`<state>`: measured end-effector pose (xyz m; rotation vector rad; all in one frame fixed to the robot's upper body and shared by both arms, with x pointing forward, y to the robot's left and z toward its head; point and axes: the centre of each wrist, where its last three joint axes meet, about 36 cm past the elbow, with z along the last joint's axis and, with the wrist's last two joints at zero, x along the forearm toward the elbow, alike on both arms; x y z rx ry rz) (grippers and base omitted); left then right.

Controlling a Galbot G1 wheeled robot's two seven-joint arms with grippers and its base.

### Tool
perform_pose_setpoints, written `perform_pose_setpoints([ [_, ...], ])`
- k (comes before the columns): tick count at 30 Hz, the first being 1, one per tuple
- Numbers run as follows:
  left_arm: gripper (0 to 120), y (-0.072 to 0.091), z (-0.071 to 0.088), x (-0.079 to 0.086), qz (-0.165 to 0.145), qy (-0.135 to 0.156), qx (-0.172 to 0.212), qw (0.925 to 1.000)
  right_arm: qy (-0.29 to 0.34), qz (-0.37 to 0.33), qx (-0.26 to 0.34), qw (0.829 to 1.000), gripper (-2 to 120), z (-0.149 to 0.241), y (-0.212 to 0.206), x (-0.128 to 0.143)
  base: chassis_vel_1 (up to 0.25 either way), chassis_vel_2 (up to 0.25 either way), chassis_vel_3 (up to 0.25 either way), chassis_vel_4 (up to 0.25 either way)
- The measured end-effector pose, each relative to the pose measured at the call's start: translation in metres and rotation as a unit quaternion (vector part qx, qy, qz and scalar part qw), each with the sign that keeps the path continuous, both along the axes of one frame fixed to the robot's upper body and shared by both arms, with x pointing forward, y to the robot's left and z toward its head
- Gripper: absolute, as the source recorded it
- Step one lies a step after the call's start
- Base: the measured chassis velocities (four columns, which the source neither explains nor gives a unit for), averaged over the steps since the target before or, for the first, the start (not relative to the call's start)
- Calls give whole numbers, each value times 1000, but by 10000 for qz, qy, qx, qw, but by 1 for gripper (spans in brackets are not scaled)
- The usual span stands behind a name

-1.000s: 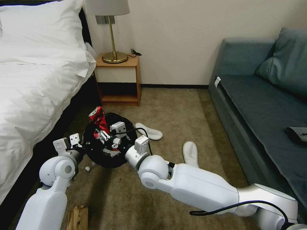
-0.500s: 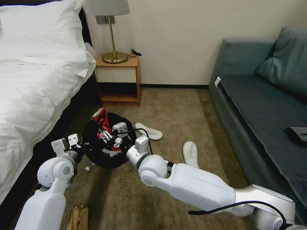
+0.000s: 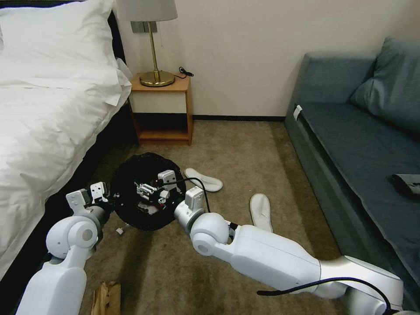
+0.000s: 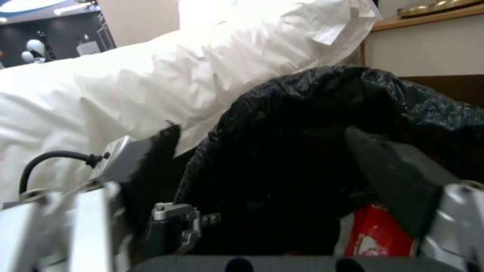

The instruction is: Pick up the trash bin, then pick up the garbage on the floor and place it into the trash bin.

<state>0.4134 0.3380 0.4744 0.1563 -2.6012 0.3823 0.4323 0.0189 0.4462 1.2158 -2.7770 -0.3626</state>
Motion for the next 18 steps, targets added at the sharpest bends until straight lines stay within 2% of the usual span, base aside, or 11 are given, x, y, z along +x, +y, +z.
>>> perform_pose_setpoints([
  [4, 0, 1, 0, -1, 12, 8, 3, 10000, -23, 14, -10, 10000, 98, 1, 0, 1, 0, 0, 0, 0],
  [10, 0, 2, -1, -1, 28, 23, 24, 10000, -107, 34, -11, 9999, 100, 7, -1, 5, 0, 0, 0, 0],
  [16, 0, 1, -7, 1, 45, 116, 69, 9999, -394, 110, 33, 9992, 100, 36, -1, 14, 0, 0, 0, 0],
  [18, 0, 0, -13, 3, 44, 189, 123, 9997, -573, 123, 23, 9983, 100, 58, -1, 20, 0, 0, 0, 0],
])
